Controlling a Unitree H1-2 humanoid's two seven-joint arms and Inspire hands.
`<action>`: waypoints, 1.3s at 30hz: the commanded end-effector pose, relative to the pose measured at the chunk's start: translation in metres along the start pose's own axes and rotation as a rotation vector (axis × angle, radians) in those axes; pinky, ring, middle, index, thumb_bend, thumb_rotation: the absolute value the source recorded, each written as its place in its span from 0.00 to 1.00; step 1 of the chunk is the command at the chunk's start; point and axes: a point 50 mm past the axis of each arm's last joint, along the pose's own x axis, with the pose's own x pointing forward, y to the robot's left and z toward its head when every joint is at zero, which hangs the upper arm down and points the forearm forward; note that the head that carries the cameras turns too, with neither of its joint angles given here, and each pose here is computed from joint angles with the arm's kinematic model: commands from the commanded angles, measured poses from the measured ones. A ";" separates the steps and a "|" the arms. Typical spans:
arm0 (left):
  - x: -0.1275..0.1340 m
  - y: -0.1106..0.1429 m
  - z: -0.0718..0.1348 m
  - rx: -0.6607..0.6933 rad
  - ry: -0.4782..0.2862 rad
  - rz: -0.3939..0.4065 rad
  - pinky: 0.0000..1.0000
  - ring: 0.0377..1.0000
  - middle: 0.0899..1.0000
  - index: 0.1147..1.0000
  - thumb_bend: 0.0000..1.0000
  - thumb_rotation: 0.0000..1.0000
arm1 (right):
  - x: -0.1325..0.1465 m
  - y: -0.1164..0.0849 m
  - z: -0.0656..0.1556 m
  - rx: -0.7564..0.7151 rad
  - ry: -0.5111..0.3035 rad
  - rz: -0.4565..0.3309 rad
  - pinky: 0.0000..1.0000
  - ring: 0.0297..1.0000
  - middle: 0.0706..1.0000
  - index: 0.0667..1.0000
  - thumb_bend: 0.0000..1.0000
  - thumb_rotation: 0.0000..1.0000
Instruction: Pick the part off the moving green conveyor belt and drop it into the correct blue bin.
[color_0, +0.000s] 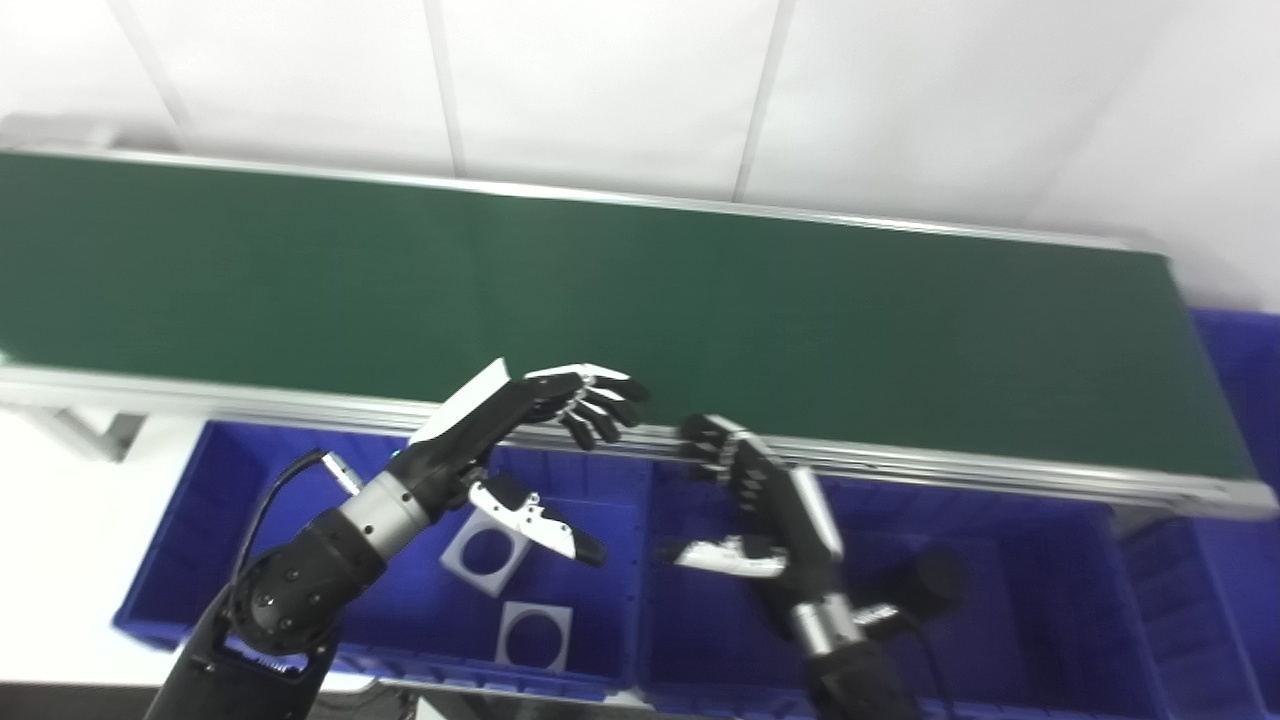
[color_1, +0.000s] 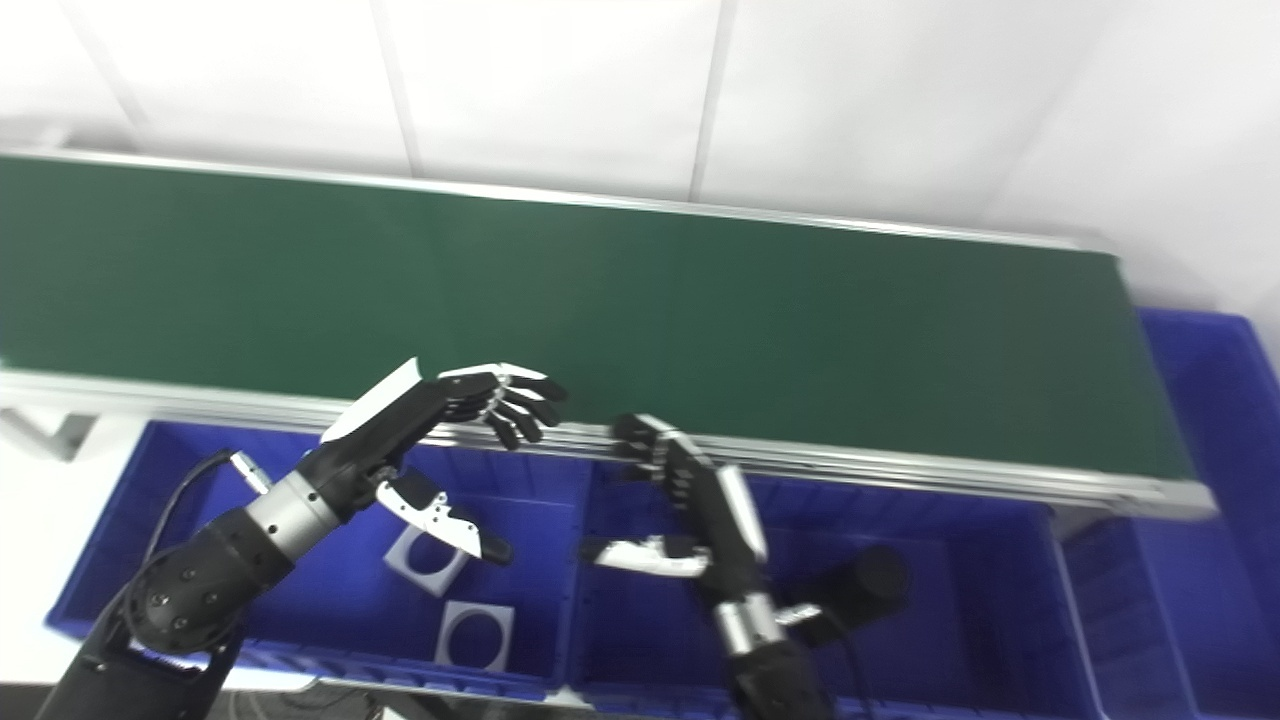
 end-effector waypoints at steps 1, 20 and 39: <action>0.005 0.004 -0.004 -0.007 -0.051 0.067 0.58 0.65 0.71 0.74 1.00 0.14 | 0.012 0.001 0.011 -0.030 -0.080 -0.016 0.69 0.77 0.79 0.79 0.85 0.22; -0.005 -0.022 -0.059 0.047 0.031 0.136 0.68 0.77 0.79 0.74 0.99 0.01 | 0.005 0.003 0.006 -0.013 -0.064 -0.023 0.70 0.77 0.80 0.78 0.83 0.19; 0.006 -0.057 -0.073 0.131 0.092 0.089 0.66 0.74 0.77 0.73 0.99 0.12 | -0.011 -0.021 0.007 -0.019 -0.066 -0.048 0.69 0.76 0.78 0.76 0.81 0.14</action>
